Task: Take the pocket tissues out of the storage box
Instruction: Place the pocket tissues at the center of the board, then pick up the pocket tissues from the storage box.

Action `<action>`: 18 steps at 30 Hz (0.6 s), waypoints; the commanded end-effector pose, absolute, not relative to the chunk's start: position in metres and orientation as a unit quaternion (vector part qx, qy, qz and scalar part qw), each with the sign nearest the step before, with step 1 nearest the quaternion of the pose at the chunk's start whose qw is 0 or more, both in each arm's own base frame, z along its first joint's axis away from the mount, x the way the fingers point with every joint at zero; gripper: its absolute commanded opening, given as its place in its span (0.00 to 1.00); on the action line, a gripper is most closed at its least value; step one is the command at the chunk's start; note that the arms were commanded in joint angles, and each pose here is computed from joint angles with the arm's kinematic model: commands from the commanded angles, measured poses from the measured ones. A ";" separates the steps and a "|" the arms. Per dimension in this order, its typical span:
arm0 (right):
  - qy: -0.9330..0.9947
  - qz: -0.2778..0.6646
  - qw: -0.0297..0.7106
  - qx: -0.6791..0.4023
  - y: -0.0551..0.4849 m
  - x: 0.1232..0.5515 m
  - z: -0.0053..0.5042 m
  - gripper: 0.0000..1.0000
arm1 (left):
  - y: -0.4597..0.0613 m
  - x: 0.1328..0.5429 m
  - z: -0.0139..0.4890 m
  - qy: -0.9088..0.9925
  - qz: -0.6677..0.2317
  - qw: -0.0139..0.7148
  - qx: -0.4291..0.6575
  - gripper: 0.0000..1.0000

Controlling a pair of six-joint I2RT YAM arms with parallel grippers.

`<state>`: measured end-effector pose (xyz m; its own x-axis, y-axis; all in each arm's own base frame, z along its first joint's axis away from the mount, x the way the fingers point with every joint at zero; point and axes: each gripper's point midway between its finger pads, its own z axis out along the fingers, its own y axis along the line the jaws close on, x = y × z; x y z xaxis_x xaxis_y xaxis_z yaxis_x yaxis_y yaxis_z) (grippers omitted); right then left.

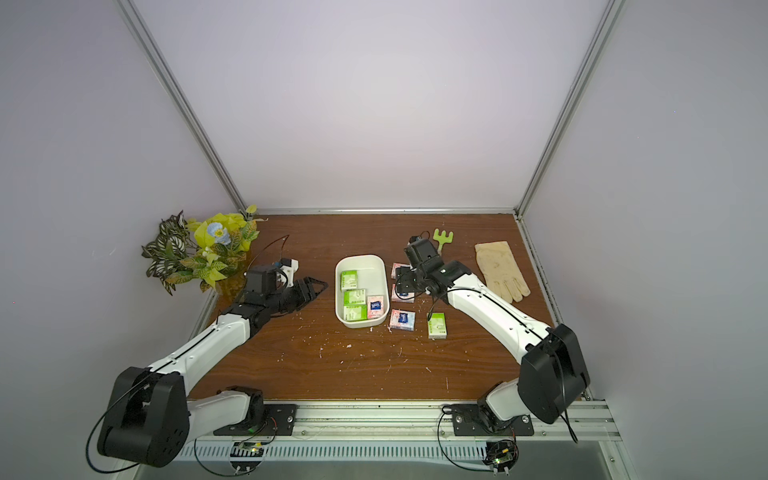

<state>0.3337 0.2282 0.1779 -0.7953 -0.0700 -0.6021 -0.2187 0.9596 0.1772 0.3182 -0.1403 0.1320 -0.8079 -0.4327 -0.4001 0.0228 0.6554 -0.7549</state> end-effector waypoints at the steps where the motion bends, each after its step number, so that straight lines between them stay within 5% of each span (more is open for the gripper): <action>1: 0.931 0.154 0.317 -0.098 0.270 0.340 0.187 0.77 | -0.156 0.312 0.124 0.862 -0.416 0.269 -0.104 0.63; 18: 0.931 0.187 0.276 -0.147 0.395 0.376 0.134 0.75 | -0.172 0.297 0.091 0.873 -0.420 0.228 -0.097 0.48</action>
